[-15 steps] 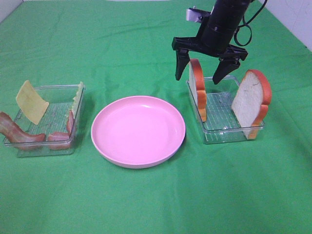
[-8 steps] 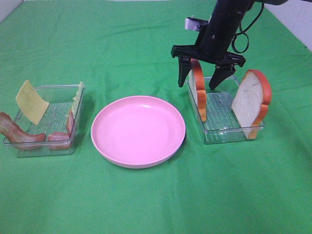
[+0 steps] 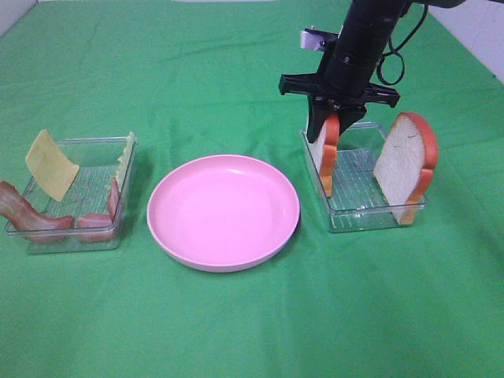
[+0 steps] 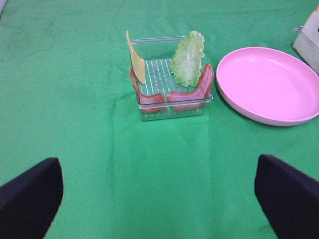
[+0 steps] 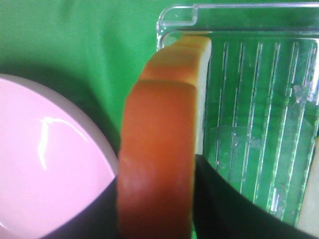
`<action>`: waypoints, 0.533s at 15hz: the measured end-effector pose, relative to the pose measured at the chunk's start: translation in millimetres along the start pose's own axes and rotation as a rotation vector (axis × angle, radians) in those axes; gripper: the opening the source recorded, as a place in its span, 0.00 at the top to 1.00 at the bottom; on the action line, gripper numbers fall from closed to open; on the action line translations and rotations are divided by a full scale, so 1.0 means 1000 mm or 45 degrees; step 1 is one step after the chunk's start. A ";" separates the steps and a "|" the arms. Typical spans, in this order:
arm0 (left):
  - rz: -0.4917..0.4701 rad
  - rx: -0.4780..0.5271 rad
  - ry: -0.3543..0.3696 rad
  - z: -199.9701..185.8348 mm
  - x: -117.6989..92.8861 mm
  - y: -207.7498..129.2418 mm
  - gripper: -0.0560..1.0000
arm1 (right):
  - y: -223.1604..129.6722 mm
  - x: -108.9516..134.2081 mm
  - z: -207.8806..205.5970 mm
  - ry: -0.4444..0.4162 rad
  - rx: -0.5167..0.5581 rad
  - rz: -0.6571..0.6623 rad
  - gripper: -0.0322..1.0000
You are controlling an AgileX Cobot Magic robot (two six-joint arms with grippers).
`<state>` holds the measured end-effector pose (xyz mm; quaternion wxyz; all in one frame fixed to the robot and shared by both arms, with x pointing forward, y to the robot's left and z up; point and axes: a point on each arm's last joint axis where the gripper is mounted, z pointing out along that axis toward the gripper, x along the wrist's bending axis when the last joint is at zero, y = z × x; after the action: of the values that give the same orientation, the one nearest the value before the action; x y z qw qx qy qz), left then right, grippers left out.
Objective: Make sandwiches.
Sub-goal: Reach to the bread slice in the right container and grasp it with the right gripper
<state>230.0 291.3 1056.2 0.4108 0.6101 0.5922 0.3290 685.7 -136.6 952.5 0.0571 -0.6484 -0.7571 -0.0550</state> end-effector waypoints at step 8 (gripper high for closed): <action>0.001 -0.001 0.000 0.000 0.000 0.000 0.03 | 0.000 -0.001 0.000 -0.009 0.003 0.000 0.73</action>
<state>230.0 291.3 1056.3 0.4109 0.6102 0.5918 0.3295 685.8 -137.7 952.4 0.0551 -0.6487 -0.7573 -0.0519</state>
